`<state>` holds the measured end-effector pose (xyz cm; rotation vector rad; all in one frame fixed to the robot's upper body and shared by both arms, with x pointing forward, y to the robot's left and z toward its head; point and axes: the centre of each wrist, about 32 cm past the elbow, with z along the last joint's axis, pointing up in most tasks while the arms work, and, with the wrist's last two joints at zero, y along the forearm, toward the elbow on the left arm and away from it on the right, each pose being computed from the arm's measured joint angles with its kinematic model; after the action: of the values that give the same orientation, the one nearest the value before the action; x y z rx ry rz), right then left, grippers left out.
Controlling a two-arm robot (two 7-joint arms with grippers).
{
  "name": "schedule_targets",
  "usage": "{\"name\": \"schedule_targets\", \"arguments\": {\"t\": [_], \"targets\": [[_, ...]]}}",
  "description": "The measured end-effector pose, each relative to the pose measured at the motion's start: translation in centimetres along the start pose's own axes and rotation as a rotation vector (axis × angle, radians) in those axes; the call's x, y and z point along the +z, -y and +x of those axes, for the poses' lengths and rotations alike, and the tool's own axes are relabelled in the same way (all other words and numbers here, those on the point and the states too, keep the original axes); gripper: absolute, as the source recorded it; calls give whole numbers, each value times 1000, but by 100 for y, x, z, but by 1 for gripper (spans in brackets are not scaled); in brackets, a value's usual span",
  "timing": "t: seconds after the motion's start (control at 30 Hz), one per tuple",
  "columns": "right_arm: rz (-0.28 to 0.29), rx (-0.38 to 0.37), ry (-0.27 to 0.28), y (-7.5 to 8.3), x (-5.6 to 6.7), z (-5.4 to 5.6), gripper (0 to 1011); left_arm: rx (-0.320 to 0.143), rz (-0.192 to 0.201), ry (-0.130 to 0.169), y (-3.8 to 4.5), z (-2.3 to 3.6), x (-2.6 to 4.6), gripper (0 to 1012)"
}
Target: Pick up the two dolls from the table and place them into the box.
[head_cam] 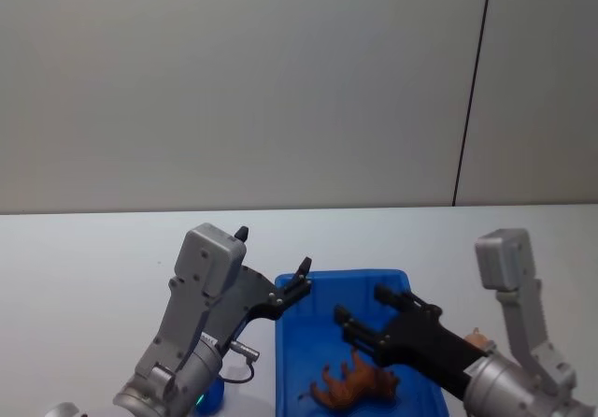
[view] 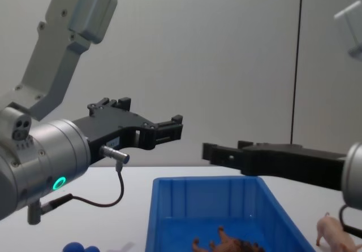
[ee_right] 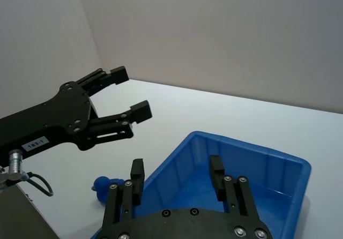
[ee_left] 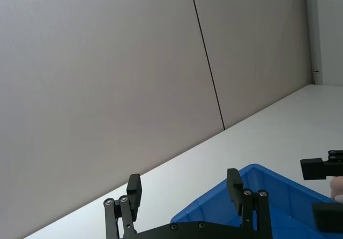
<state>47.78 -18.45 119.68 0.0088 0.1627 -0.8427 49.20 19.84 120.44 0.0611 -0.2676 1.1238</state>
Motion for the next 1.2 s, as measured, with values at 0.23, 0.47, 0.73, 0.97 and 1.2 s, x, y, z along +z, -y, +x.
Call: {"name": "schedule_targets", "arguments": {"t": [0.23, 0.47, 0.73, 0.97, 1.2], "targets": [[-10, -2, -2, -73, 22, -64, 935, 0, 0, 0, 0, 0, 0, 1001], [-14, -44, 0, -64, 42, -88, 1001, 0, 0, 0, 0, 0, 0, 1001], [-25, -145, 5, 14, 43, -95, 1001, 0, 0, 0, 0, 0, 0, 1001], [-28, -245, 17, 121, 39, -88, 1001, 0, 0, 0, 0, 0, 0, 1001], [-26, -350, 30, 234, 35, -74, 1001, 0, 0, 0, 0, 0, 0, 1001]]}}
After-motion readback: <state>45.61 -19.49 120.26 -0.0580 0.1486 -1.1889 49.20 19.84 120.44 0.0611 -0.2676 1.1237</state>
